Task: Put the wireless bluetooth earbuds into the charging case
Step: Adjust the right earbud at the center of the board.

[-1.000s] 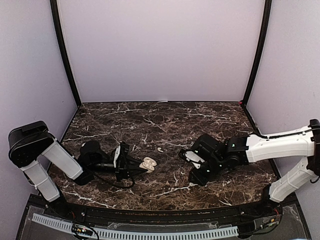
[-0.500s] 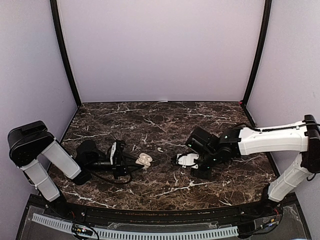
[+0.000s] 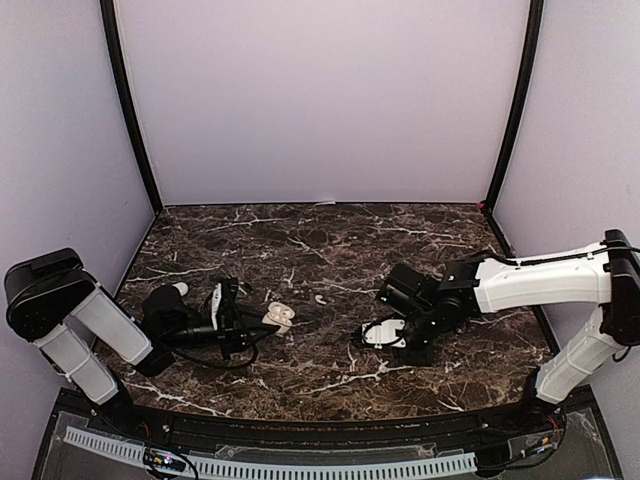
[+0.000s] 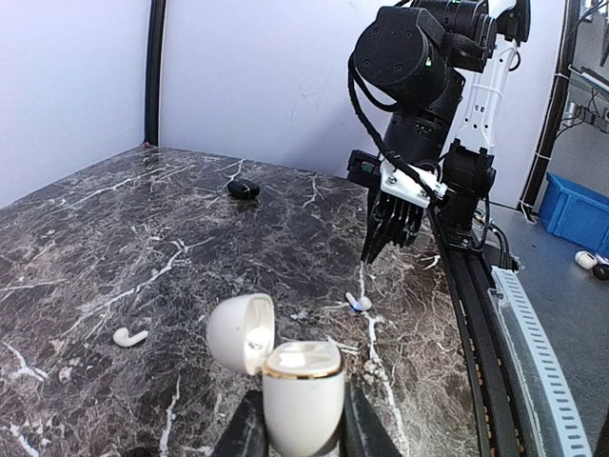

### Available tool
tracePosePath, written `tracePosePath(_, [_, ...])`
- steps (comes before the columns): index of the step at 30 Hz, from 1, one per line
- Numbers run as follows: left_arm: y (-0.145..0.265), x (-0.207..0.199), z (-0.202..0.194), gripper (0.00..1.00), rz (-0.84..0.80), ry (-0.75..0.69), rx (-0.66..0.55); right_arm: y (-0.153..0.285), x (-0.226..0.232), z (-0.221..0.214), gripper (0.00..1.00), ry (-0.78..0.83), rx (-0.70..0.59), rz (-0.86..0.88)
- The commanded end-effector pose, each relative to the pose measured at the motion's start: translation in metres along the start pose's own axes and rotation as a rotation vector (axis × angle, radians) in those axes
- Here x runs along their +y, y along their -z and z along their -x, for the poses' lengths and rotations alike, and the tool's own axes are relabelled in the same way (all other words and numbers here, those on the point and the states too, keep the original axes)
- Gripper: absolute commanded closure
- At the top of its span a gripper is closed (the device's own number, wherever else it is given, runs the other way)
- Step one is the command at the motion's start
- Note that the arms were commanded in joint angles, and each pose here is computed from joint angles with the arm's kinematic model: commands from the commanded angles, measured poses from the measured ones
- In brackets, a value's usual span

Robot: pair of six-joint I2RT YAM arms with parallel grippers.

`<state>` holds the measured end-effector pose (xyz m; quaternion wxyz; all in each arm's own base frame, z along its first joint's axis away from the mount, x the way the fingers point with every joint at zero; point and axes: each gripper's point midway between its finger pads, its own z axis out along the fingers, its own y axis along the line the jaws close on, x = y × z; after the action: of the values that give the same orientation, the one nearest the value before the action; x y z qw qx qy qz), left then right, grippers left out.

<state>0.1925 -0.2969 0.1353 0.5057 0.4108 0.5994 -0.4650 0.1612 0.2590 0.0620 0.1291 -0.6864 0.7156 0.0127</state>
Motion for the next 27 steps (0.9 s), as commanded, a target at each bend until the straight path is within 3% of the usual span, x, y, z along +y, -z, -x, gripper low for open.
tracePosePath(1, [0.006, -0.003, 0.008, 0.90, 0.005, -0.047, -0.063, -0.009, 0.011, 0.004, 1.00, -0.015, -0.022, 0.050])
tracePosePath(13, [0.009, 0.006, 0.008, 0.90, 0.073, -0.071, -0.052, -0.040, 0.024, -0.001, 1.00, 0.001, 0.024, 0.097])
tracePosePath(27, [0.019, 0.020, 0.012, 0.90, 0.158, -0.071, -0.070, -0.051, 0.026, 0.021, 1.00, 0.017, -0.027, 0.119])
